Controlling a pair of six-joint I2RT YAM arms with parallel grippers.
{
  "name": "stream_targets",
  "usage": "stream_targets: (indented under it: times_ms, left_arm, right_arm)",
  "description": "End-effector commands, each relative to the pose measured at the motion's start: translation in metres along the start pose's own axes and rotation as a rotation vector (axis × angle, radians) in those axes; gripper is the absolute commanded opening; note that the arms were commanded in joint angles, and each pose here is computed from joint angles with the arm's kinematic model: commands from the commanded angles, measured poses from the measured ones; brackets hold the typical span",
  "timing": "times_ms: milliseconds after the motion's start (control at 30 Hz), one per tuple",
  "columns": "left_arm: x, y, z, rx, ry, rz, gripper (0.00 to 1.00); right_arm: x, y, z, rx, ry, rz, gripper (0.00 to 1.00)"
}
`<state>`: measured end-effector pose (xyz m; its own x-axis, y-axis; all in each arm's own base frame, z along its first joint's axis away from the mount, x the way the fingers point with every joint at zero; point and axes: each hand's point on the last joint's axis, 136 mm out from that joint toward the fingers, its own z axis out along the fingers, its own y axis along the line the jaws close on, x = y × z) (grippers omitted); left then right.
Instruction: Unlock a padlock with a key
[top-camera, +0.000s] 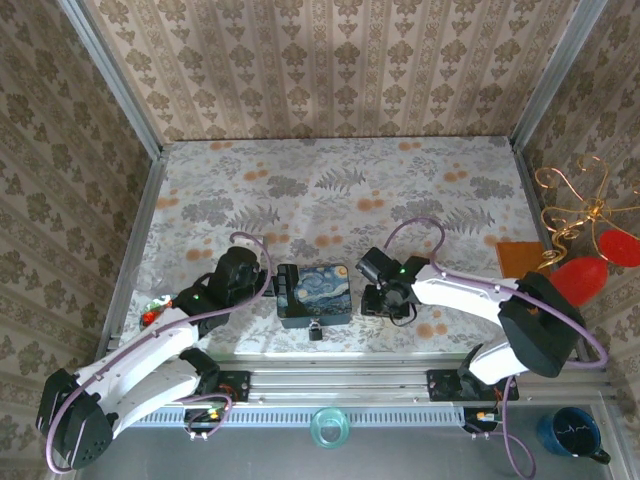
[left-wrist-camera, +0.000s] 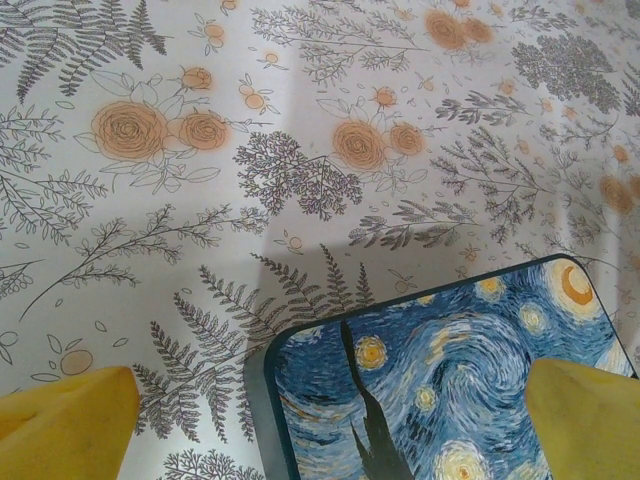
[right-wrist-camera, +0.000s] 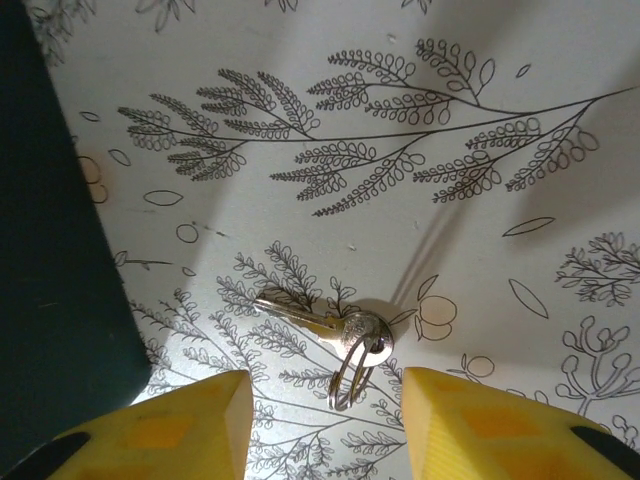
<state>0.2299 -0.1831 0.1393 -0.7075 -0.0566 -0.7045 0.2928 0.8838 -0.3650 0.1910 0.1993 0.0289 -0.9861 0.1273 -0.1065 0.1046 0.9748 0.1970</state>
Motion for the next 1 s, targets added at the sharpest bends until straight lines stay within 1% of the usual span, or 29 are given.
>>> stream_targets:
  times_ms: [0,400,767,967]
  left_arm:
    - [-0.001,0.000,0.001,-0.002,-0.014,-0.011,1.00]
    - [-0.003,-0.003,0.003,0.002,-0.014,-0.006,1.00]
    - [-0.003,-0.002,0.003,0.000,-0.013,-0.003,1.00]
    - [-0.007,-0.004,0.002,0.002,-0.021,0.003,1.00]
  right_arm:
    - [0.005,-0.003,0.006,0.029,0.024,0.016,0.42]
    - [0.005,-0.014,0.016,0.093,0.024,0.017,0.31]
    - [0.001,-0.016,0.015,0.110,0.000,0.008,0.16]
    - [-0.009,-0.010,0.006,0.071,-0.054,-0.002,0.07]
